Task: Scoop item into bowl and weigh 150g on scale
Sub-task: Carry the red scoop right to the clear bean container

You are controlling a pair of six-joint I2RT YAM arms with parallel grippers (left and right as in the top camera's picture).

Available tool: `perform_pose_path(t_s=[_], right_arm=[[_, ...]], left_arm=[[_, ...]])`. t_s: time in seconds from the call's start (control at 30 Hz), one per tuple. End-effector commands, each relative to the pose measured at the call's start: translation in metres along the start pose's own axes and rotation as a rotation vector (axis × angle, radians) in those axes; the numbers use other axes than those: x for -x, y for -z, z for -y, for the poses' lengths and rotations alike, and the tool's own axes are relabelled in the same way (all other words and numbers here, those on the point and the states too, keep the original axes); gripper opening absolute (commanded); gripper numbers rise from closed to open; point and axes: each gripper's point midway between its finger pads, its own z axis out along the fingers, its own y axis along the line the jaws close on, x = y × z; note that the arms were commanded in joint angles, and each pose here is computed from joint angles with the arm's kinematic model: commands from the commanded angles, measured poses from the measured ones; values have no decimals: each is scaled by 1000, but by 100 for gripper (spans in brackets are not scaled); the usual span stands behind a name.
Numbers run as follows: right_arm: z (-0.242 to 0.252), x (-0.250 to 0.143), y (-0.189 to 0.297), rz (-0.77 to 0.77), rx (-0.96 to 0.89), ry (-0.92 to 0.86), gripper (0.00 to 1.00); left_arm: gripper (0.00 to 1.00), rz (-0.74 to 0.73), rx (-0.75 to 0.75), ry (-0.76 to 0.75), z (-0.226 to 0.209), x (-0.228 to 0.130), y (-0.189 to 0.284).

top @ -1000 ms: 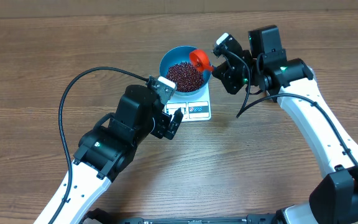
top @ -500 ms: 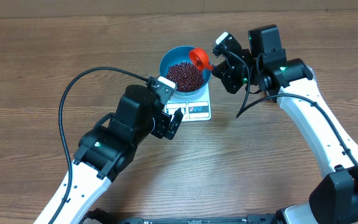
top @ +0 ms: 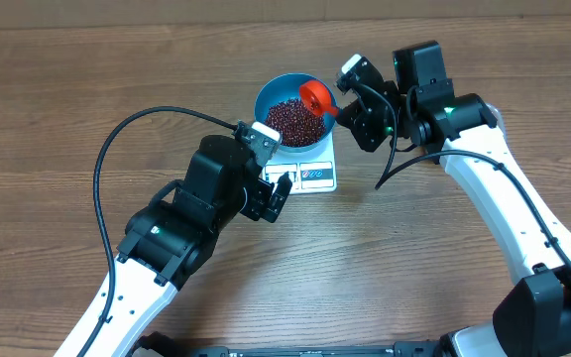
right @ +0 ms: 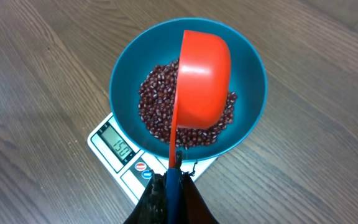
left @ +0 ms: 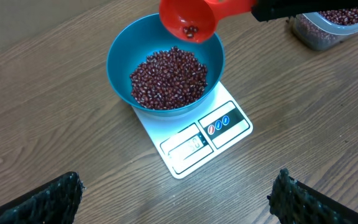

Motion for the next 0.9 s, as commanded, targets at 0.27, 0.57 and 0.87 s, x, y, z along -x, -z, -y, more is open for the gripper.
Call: perform_pose_path(t_s=[0.27,0.57,0.87], right_arm=[[-14,7,-1,44,90,-19,4],[-12,27,9,147,183,-202,4],[30,21,27,176,104,-330,4]], left_arm=[[100,-5,2,-17,-1,-2,-1],[100,-5,1,-17,-1,-2,-1],[100,-5,1,-17,-1,-2,-1]])
